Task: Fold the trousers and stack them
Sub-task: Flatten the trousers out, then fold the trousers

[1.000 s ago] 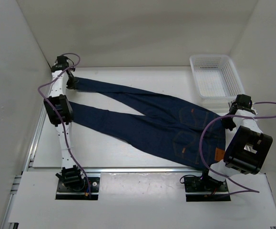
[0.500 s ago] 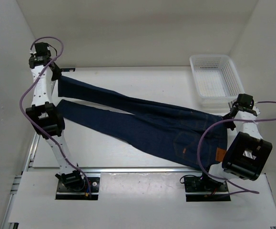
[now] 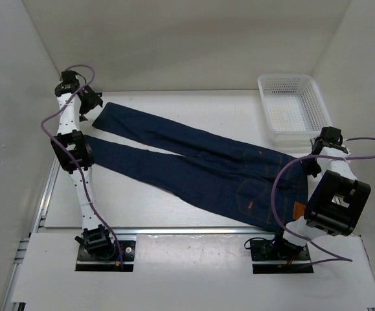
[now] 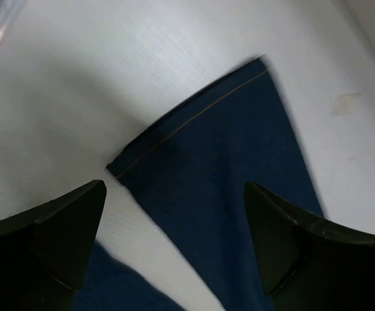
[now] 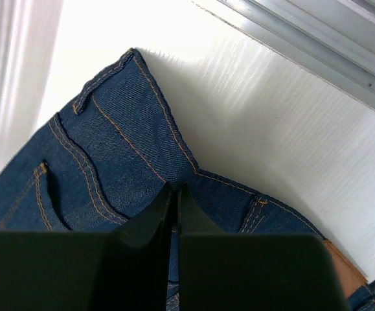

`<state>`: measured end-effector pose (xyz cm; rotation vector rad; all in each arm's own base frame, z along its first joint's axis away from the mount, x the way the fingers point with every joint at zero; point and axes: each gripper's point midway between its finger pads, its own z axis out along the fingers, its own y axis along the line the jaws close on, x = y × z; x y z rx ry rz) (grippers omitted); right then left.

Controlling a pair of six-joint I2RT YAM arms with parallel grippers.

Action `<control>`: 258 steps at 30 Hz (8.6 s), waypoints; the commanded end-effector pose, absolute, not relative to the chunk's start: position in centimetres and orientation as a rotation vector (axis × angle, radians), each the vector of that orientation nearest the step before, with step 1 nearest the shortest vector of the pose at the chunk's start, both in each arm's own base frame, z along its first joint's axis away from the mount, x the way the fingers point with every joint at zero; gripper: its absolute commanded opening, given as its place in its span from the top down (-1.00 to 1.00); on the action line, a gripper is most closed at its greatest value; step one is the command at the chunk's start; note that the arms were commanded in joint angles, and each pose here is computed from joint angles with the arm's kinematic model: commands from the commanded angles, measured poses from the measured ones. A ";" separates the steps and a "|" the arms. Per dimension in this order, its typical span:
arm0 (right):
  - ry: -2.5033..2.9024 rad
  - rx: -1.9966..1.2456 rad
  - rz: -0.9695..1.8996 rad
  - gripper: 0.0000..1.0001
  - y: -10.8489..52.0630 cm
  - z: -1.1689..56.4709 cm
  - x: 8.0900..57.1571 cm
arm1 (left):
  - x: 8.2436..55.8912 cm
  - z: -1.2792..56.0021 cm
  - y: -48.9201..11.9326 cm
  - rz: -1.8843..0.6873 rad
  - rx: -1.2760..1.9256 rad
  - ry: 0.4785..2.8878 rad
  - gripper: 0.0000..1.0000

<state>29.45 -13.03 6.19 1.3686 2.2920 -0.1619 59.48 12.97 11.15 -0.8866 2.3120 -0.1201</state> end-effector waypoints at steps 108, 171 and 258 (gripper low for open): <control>2.618 0.335 0.260 -0.29 8.7 14.0 27.7 | 37.2 4.6 14.5 -0.129 -1.405 2.570 -0.26; 2.853 0.788 0.596 -0.28 9.3 9.7 12.3 | 31.4 1.3 12.3 0.169 -1.377 2.719 -0.40; 2.430 1.662 0.351 -0.06 5.9 1.0 12.9 | 37.1 6.0 10.9 -0.016 -1.244 2.664 0.79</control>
